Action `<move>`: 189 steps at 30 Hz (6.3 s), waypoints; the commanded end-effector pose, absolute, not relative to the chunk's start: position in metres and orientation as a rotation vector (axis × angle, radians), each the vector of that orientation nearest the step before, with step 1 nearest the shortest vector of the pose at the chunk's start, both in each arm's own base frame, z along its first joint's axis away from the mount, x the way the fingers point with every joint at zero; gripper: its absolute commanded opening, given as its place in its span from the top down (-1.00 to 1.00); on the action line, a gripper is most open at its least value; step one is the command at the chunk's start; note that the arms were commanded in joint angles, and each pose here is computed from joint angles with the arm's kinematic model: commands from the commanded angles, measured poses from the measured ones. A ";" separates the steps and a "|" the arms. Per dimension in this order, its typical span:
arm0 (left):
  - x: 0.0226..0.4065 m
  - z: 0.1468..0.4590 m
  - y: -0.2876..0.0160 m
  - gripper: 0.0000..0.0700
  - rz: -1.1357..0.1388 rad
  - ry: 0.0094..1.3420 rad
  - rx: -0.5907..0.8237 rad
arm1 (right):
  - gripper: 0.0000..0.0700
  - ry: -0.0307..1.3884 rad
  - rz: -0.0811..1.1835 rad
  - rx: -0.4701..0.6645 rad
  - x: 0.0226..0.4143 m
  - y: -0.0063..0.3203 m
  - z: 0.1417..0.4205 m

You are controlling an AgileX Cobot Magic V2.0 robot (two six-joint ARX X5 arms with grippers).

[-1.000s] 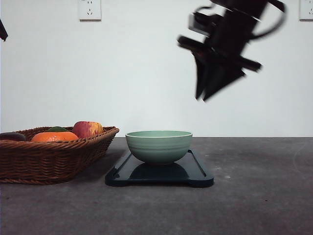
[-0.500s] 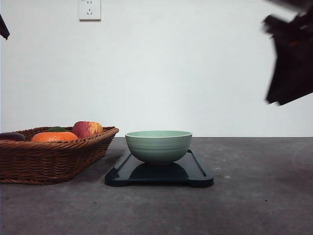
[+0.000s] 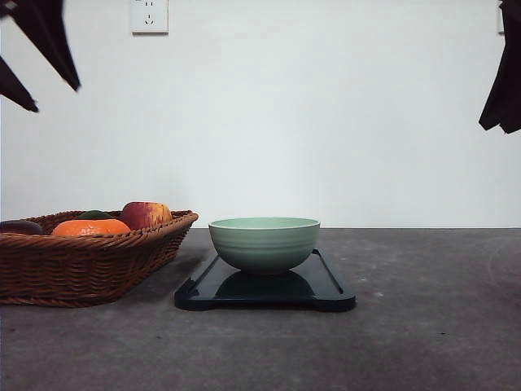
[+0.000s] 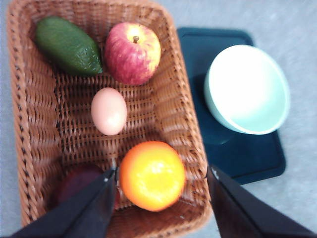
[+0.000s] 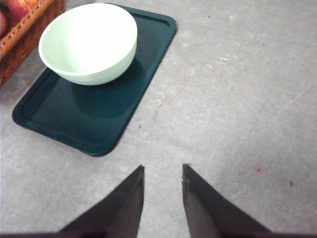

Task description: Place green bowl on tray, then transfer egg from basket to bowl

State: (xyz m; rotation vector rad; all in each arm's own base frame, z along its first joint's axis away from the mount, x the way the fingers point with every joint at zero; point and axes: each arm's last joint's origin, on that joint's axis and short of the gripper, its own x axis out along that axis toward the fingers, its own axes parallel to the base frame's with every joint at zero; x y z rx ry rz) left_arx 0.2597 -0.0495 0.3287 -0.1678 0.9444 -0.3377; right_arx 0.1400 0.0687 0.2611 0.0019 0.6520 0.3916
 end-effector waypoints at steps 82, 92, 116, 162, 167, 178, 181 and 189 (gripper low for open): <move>0.376 0.226 -0.083 0.48 -0.226 1.257 0.003 | 0.57 0.644 0.386 0.024 0.142 0.070 0.263; 0.349 0.292 -0.079 0.48 -0.248 1.053 -0.034 | 0.57 0.643 0.383 0.022 0.142 0.070 0.263; 0.327 0.323 -0.191 0.46 -0.676 0.700 -0.006 | 0.57 0.642 0.384 0.018 0.142 0.070 0.263; 0.360 0.189 -0.258 0.46 -0.593 0.910 0.165 | 0.57 0.651 0.390 0.019 0.141 0.070 0.262; 0.360 0.188 -0.258 0.46 -0.593 0.912 0.166 | 0.57 0.651 0.390 0.019 0.141 0.070 0.262; 0.358 0.187 -0.259 -0.01 -0.579 0.932 0.133 | 0.57 0.662 0.389 0.016 0.141 0.070 0.261; 0.359 0.190 -0.260 -0.01 -0.584 0.931 0.122 | 0.57 0.672 0.387 0.013 0.140 0.070 0.260; 0.352 0.225 -0.257 0.00 -0.596 0.890 0.090 | 0.57 0.688 0.385 0.009 0.139 0.069 0.259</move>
